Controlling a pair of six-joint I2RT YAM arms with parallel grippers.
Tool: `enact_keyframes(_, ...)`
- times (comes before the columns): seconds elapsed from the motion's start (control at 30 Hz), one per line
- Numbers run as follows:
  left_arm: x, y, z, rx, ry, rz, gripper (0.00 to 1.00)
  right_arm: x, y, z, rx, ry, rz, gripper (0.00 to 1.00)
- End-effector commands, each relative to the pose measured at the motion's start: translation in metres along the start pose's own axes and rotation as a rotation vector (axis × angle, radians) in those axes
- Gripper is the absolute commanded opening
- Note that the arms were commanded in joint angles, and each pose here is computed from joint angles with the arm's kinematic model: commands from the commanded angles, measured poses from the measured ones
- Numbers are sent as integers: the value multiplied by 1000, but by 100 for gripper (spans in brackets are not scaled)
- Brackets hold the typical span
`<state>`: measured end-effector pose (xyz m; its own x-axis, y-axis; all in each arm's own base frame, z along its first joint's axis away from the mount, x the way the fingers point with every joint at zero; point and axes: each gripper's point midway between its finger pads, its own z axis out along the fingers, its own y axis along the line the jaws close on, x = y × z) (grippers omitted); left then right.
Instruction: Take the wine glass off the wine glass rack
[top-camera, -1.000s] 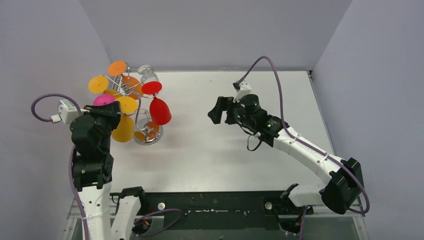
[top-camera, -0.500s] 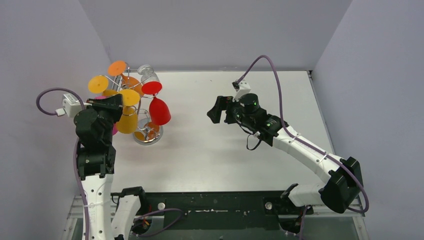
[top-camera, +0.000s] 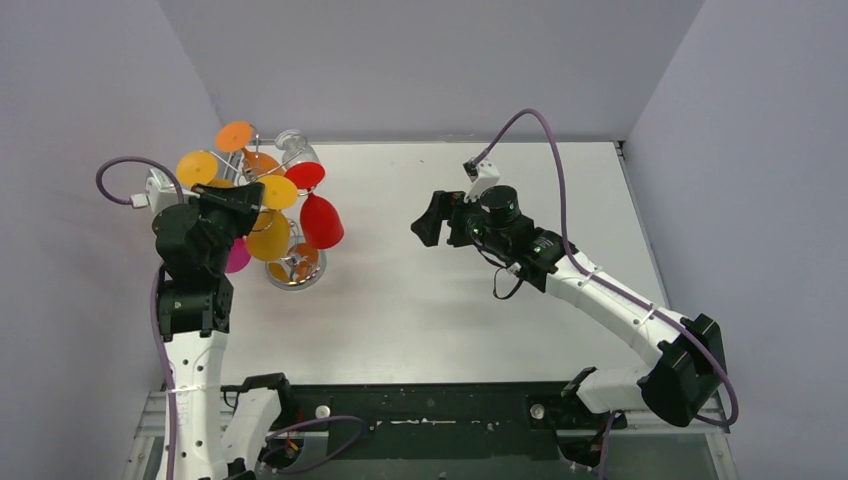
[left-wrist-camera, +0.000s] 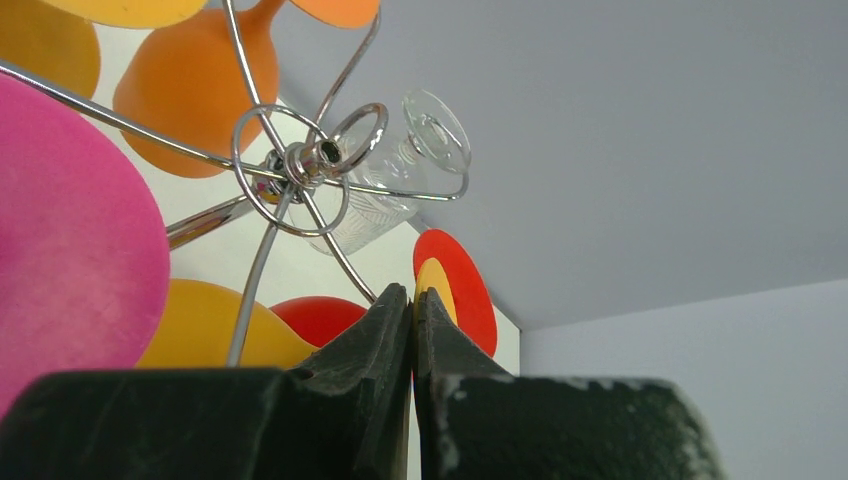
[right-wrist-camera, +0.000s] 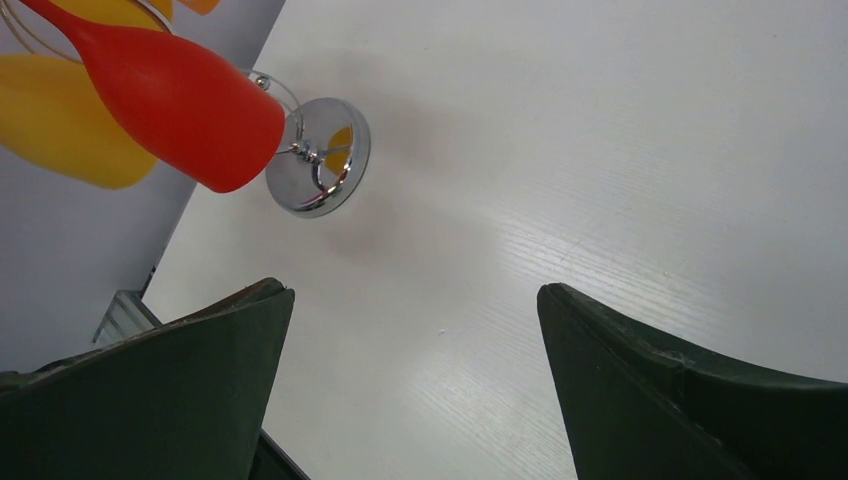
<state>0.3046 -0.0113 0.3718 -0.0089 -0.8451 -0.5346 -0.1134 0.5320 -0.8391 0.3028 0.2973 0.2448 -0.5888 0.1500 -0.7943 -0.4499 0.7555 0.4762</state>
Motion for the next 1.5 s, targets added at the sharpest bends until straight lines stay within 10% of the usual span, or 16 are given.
enact_keyframes(0.0,-5,-38,-13,142,25,47,0,-32,18,-13,-54,-92,-10,100)
enact_keyframes(0.9,71,-77,-86,506,410,208,0,-25,145,-63,-730,-91,129,98)
enact_keyframes(1.47,127,-81,-102,741,620,198,0,23,181,-63,-901,16,231,72)
